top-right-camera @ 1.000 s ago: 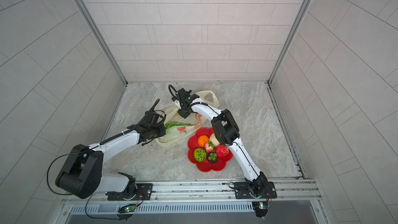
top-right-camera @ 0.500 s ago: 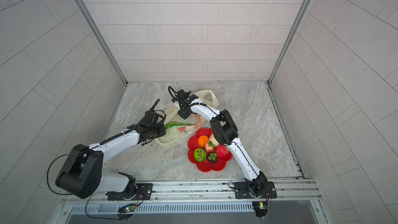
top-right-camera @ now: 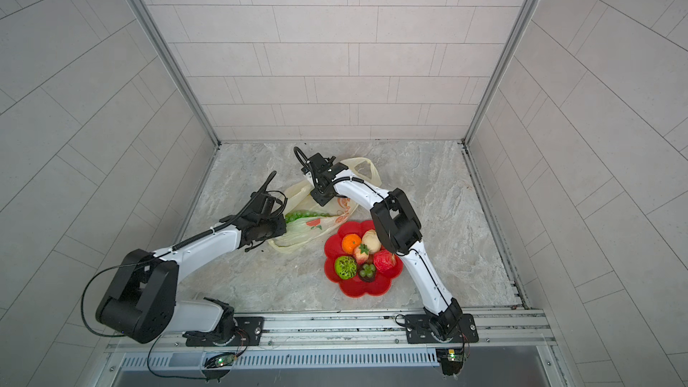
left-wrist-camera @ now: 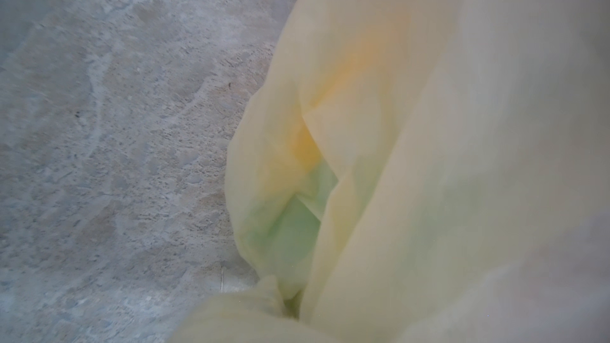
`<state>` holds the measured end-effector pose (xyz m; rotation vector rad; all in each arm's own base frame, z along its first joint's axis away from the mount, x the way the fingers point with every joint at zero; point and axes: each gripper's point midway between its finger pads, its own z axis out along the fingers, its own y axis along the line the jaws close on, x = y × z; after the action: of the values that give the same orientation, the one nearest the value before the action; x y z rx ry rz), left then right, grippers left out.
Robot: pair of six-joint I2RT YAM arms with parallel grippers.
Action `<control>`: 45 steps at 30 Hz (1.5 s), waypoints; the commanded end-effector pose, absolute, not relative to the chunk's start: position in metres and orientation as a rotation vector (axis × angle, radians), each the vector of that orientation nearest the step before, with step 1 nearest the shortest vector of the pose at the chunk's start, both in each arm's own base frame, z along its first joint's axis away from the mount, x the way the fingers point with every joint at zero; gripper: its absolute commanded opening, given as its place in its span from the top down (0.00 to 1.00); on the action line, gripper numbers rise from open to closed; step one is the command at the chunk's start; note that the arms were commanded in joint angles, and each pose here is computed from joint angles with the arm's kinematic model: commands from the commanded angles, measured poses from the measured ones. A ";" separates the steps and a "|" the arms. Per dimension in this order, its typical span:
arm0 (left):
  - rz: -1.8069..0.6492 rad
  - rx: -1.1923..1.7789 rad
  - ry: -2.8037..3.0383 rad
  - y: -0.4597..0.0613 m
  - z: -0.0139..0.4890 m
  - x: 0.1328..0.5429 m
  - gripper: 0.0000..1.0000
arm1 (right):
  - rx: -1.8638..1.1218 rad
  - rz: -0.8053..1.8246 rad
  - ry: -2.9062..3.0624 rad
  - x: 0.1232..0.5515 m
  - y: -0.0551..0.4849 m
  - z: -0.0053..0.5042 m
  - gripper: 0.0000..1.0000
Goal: Take fruits out of the plastic bag
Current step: Pick up the fruit from the plastic bag.
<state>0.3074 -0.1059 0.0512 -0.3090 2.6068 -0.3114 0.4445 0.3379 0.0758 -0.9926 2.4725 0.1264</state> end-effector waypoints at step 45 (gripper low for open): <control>-0.197 -0.530 2.521 -0.054 0.059 0.298 0.86 | -0.537 -0.102 2.557 0.301 0.171 0.152 0.90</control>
<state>0.3014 -0.0552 0.0625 -0.5164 2.5040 -0.2049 0.3151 0.1889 0.1656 -0.5647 2.4994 -0.0274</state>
